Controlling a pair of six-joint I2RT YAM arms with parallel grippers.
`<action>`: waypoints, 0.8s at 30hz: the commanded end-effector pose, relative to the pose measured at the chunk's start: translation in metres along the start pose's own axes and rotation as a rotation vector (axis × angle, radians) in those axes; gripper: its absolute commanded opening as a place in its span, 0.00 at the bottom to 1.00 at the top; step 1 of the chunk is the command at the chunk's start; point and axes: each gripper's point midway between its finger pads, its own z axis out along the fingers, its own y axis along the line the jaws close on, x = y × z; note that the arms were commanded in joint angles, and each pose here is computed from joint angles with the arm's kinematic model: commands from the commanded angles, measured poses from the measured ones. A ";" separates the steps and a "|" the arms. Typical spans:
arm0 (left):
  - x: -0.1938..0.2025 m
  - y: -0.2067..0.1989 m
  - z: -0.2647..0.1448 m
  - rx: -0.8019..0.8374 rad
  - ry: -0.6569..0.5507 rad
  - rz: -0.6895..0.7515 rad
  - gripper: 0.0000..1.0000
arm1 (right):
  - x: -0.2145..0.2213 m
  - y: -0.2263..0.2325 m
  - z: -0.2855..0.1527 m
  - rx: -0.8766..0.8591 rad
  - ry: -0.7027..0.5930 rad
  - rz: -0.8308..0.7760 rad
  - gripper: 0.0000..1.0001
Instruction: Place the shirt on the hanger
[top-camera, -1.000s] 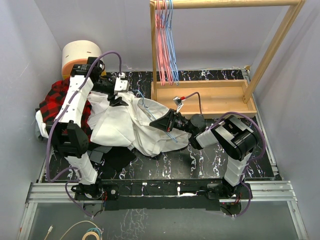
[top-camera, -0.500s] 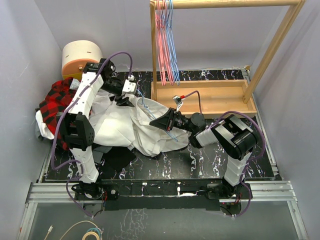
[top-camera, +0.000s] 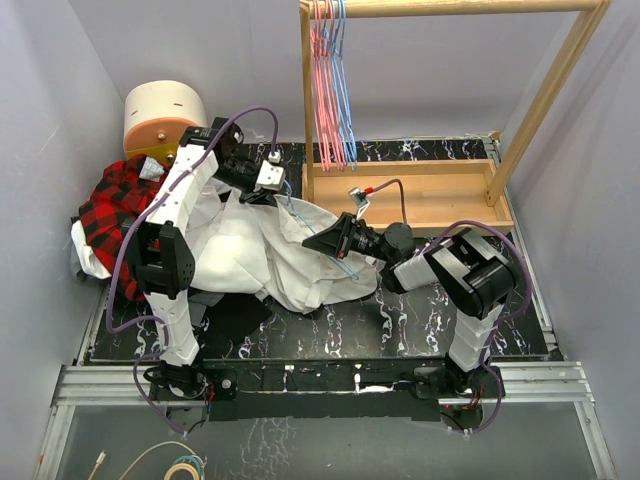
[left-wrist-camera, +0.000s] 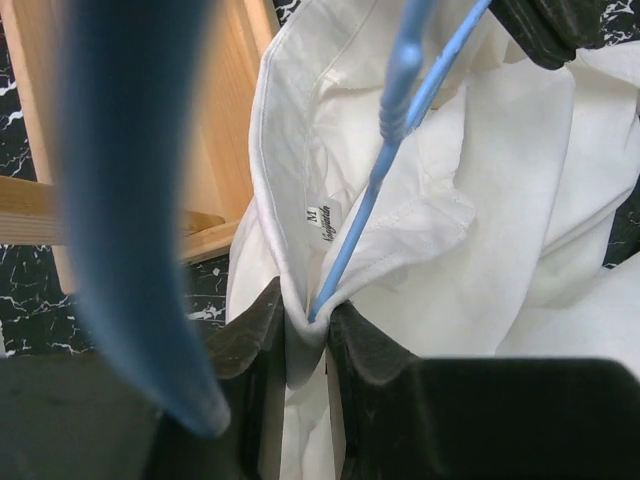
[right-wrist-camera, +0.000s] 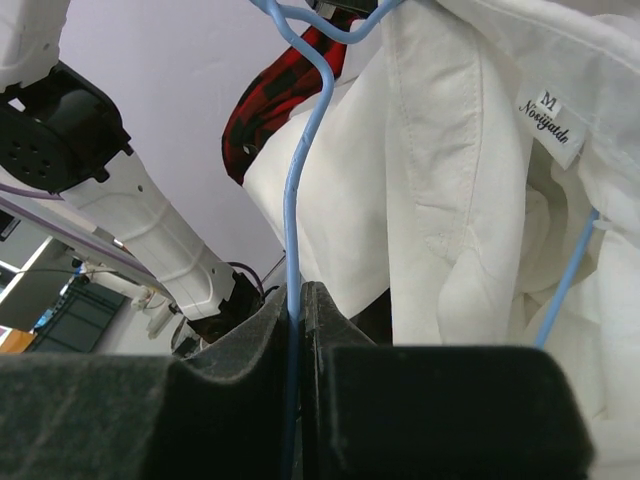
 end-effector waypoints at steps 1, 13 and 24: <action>-0.037 0.005 -0.008 -0.028 -0.082 0.055 0.13 | -0.027 0.043 0.003 -0.183 -0.080 -0.168 0.08; -0.086 -0.009 -0.011 -0.078 -0.139 0.044 0.31 | -0.039 0.065 0.003 -0.222 -0.105 -0.201 0.08; -0.077 -0.027 -0.010 -0.042 -0.088 -0.027 0.47 | -0.057 0.096 -0.002 -0.250 -0.156 -0.245 0.08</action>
